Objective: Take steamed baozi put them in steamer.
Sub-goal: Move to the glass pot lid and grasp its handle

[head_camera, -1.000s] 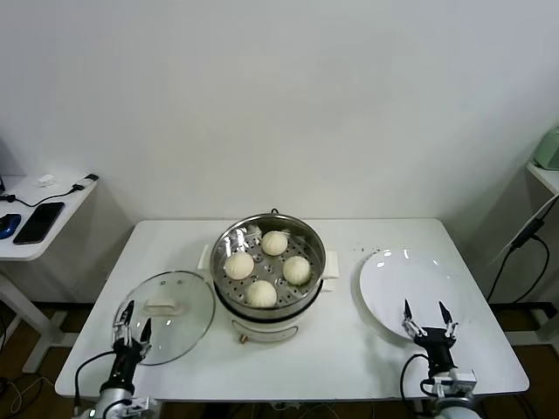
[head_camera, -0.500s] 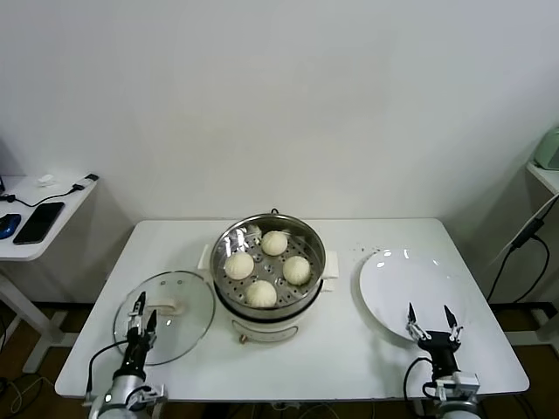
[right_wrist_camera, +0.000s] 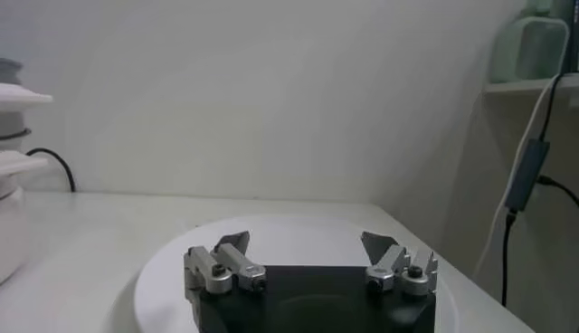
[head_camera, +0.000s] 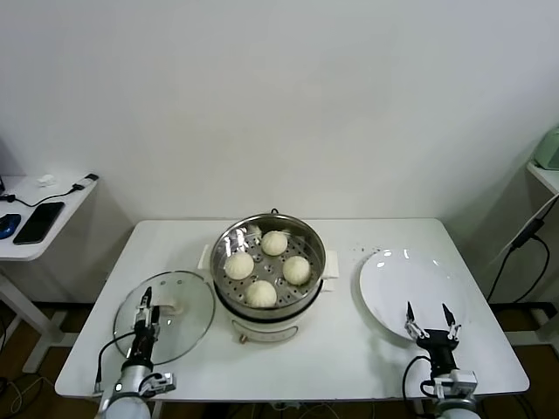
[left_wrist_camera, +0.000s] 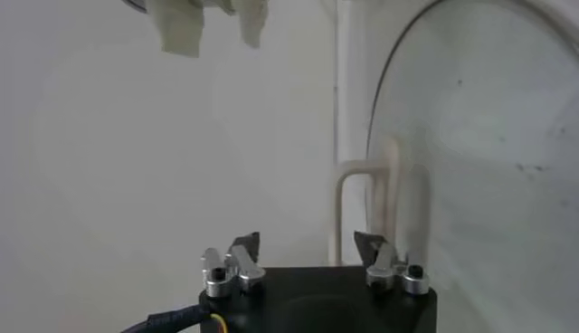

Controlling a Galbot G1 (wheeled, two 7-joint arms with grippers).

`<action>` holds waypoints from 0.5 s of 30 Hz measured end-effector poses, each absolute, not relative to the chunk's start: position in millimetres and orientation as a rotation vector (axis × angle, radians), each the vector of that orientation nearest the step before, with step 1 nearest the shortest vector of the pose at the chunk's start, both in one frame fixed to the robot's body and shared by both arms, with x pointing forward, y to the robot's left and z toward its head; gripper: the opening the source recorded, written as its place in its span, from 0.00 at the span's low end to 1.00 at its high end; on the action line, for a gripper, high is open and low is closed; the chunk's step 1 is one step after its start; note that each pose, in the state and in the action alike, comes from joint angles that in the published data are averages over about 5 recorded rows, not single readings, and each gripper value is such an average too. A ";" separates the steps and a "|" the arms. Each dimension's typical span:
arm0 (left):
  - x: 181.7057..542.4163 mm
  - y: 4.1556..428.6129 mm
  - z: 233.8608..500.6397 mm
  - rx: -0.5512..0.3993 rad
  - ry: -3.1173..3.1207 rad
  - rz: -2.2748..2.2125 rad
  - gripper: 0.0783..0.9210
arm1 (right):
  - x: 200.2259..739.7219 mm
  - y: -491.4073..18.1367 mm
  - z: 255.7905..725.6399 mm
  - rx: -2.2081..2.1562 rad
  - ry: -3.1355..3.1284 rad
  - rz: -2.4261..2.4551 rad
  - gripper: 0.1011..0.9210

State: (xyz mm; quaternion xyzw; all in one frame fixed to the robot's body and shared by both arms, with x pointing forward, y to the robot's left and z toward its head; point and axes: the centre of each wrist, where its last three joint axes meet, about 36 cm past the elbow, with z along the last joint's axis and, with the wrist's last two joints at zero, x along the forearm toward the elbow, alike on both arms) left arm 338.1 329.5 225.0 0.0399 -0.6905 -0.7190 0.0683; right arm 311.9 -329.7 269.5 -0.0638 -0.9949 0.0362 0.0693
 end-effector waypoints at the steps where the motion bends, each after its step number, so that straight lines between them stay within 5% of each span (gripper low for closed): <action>1: 338.3 330.1 224.1 0.118 -2.076 -2.168 0.66 | 311.7 -329.6 269.4 -0.192 -2.994 0.109 0.88; 15: 339.9 336.4 213.6 0.086 -2.080 -2.174 0.18 | 310.7 -326.7 269.0 -0.187 -2.988 0.113 0.88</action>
